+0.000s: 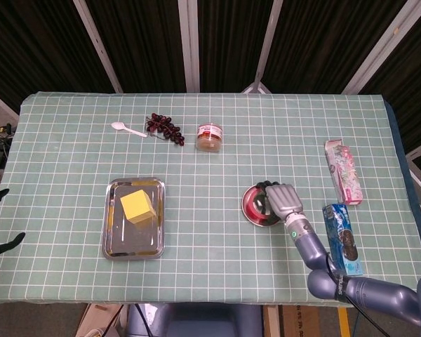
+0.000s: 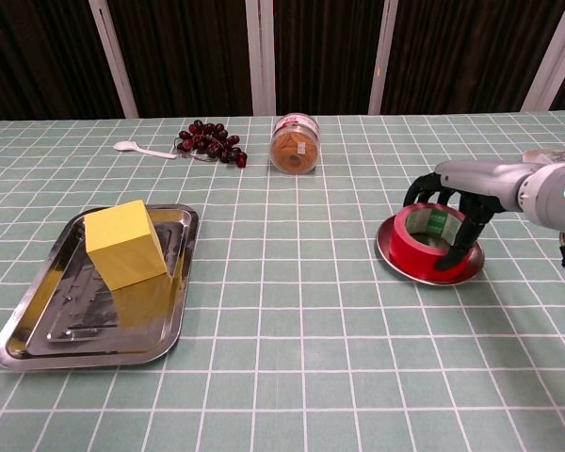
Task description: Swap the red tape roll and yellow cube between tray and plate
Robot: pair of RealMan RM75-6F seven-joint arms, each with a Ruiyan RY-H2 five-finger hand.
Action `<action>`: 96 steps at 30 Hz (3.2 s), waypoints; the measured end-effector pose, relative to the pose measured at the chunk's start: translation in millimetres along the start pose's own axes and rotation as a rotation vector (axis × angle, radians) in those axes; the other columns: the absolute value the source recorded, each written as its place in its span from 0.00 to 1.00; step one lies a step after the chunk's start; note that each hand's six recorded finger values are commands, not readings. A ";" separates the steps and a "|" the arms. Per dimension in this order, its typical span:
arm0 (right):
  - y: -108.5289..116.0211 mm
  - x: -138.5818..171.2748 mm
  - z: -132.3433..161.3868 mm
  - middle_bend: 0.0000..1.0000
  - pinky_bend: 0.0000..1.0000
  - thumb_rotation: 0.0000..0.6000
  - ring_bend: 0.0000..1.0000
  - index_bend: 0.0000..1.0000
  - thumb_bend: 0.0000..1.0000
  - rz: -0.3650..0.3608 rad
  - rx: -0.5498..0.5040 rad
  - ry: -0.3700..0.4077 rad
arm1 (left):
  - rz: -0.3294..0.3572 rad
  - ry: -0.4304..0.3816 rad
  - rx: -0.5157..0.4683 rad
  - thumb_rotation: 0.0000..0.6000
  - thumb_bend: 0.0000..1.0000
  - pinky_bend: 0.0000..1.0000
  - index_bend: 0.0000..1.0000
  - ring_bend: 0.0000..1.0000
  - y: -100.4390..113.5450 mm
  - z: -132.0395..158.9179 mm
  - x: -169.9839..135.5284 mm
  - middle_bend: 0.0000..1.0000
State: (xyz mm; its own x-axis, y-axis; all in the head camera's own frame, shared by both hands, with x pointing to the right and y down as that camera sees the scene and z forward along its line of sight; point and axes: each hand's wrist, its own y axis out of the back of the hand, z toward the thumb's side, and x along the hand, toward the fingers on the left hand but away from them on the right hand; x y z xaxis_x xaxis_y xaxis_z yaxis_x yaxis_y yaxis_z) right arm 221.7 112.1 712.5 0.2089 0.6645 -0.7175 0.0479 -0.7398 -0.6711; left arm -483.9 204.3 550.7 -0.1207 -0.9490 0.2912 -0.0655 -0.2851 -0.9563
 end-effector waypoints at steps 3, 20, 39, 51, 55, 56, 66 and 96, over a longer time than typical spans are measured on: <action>8.9 -1.7 5.1 0.29 0.38 1.00 0.42 0.45 0.07 -0.037 -0.004 0.014 | 0.001 0.002 -0.003 1.00 0.07 0.01 0.16 0.00 0.5 -0.2 -0.3 0.00; 56.0 -44.7 96.0 0.29 0.38 1.00 0.42 0.45 0.07 -0.121 -0.008 0.142 | -0.013 0.021 0.033 1.00 0.07 0.01 0.16 0.00 -6.9 -6.3 7.0 0.00; 22.2 -80.9 117.4 0.00 0.00 1.00 0.00 0.00 0.00 -0.020 -0.073 0.188 | -0.052 0.025 0.012 1.00 0.00 0.02 0.14 0.00 -11.9 -5.4 7.5 0.00; 73.3 41.9 17.0 0.00 0.00 1.00 0.00 0.00 0.00 -0.165 -0.074 0.116 | -0.146 -0.078 -0.011 1.00 0.00 0.03 0.14 0.00 -17.0 28.7 35.0 0.00; 52.3 128.7 -45.2 0.00 0.00 1.00 0.00 0.00 0.00 -0.139 -0.075 0.029 | -0.237 -0.166 -0.001 1.00 0.00 0.03 0.14 0.00 -21.5 63.3 58.3 0.00; 44.5 145.3 -54.8 0.00 0.00 1.00 0.00 0.00 0.00 -0.130 -0.083 0.013 | -0.257 -0.192 0.004 1.00 0.00 0.03 0.13 0.00 -22.1 74.0 63.6 0.00; 12.5 229.7 -118.5 0.00 0.00 1.00 0.00 0.00 0.00 -0.146 -0.117 -0.083 | -0.399 -0.318 0.088 1.00 0.00 0.03 0.12 0.00 -35.8 153.0 84.2 0.00; 22.6 232.8 -124.2 0.00 0.00 1.00 0.00 0.00 0.00 -0.319 -0.155 -0.077 | -0.426 -0.469 0.130 1.00 0.00 0.07 0.12 0.00 -143.8 225.3 74.0 0.00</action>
State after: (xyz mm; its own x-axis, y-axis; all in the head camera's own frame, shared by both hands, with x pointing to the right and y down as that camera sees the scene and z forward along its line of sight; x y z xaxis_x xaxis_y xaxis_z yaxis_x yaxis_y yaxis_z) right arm 392.7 236.9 553.5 0.0857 0.8660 -0.4927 0.2480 -0.4975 -0.8313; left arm -260.2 144.7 703.5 0.3369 -0.6984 0.6315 0.1123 -0.6361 -0.7634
